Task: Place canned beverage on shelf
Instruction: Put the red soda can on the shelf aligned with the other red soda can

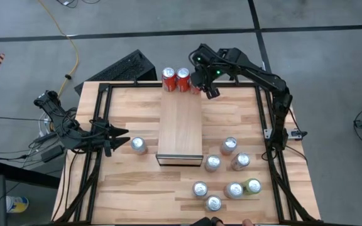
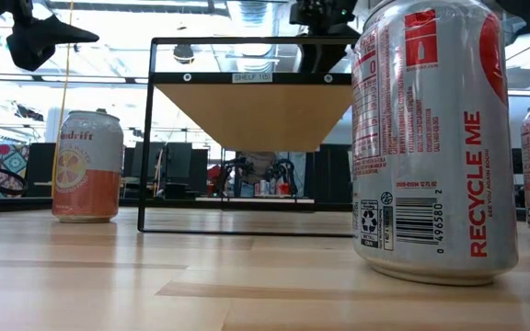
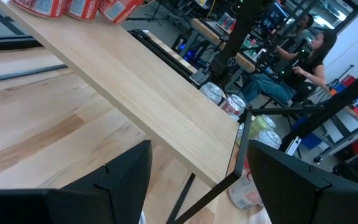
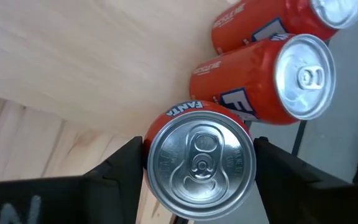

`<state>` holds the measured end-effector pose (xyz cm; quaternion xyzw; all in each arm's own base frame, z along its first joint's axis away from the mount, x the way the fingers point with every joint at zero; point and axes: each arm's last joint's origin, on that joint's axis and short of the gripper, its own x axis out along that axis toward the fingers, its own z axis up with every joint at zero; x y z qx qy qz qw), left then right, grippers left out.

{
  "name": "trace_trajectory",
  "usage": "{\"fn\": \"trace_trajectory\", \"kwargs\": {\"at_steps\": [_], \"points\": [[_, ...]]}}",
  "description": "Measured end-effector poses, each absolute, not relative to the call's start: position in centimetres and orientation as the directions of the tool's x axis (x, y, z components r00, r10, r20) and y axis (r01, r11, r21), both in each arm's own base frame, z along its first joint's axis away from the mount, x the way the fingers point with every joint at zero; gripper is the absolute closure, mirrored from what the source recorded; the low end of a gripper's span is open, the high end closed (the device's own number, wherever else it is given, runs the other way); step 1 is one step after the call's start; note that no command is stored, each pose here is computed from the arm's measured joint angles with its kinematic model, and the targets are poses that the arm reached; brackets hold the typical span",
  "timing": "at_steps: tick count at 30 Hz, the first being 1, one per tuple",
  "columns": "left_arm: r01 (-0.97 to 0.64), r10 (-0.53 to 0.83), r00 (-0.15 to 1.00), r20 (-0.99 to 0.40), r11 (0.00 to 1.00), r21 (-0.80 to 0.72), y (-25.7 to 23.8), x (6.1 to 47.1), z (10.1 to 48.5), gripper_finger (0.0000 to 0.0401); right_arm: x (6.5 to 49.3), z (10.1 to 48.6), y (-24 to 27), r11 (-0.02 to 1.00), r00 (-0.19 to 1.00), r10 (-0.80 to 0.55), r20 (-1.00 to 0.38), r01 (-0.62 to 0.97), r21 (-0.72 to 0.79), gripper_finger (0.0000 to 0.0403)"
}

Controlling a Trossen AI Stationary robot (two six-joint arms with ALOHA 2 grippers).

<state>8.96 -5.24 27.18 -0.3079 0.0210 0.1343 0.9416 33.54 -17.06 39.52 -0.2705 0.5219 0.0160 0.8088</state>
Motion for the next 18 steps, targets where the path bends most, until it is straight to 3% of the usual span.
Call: {"fn": "trace_trajectory", "kwargs": {"at_steps": [6, 18], "points": [[-0.265, 0.239, 0.963, -0.122, 0.771, -0.579, -5.25, 8.97, 27.18, 0.015, 33.64, 39.59, -17.14, 0.855, 0.466, -0.262, -0.845, -0.294, -0.427, 0.0134], [-0.258, 0.231, 0.965, -0.122, 0.766, -0.589, -5.28, 8.98, 27.2, 0.015, 33.71, 39.69, -17.33, 0.853, 0.479, -0.271, -0.835, -0.283, -0.439, 0.0131]]}}
